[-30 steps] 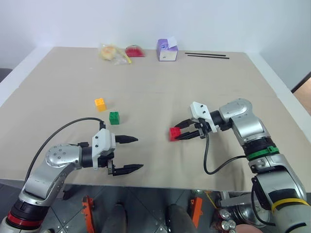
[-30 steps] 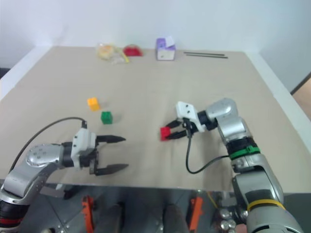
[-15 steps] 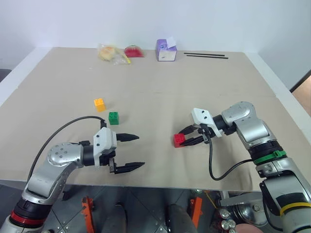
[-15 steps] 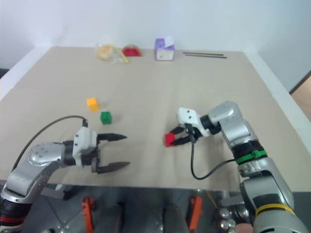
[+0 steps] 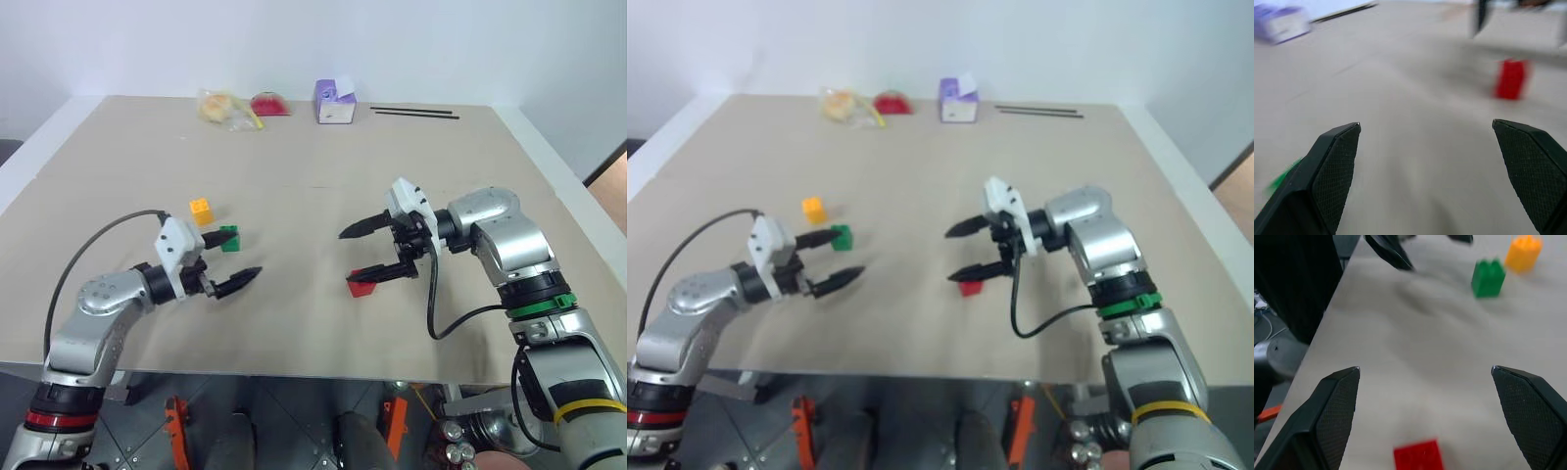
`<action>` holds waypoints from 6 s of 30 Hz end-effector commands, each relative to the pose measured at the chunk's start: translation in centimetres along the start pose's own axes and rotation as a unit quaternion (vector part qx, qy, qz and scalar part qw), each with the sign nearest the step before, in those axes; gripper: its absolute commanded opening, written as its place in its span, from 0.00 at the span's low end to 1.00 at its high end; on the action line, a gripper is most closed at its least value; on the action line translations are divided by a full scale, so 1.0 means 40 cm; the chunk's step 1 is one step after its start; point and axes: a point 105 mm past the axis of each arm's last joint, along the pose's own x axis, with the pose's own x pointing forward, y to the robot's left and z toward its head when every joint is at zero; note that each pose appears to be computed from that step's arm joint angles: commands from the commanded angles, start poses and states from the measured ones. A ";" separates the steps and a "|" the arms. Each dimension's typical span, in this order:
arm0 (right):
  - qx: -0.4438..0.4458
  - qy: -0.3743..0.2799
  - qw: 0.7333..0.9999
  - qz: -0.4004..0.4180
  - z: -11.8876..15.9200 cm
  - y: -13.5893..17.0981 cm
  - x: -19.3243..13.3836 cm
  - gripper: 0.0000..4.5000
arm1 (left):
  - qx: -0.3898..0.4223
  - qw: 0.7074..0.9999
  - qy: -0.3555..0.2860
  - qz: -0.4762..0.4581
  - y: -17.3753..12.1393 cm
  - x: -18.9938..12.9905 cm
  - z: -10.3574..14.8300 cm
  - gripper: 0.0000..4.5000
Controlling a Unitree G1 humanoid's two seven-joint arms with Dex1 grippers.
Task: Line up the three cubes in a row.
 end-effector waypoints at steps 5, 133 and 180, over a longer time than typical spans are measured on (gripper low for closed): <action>-0.040 -0.010 0.999 0.021 0.054 0.011 0.015 0.99 | 0.042 0.998 0.047 -0.023 0.121 -0.044 -0.006 1.00; -0.025 -0.053 0.993 -0.102 0.086 -0.036 -0.021 1.00 | -0.073 0.820 0.072 0.564 0.203 0.079 -0.078 0.99; -0.015 -0.079 0.986 -0.146 0.099 -0.096 -0.023 1.00 | -0.111 0.839 0.036 0.532 0.208 0.174 -0.077 0.28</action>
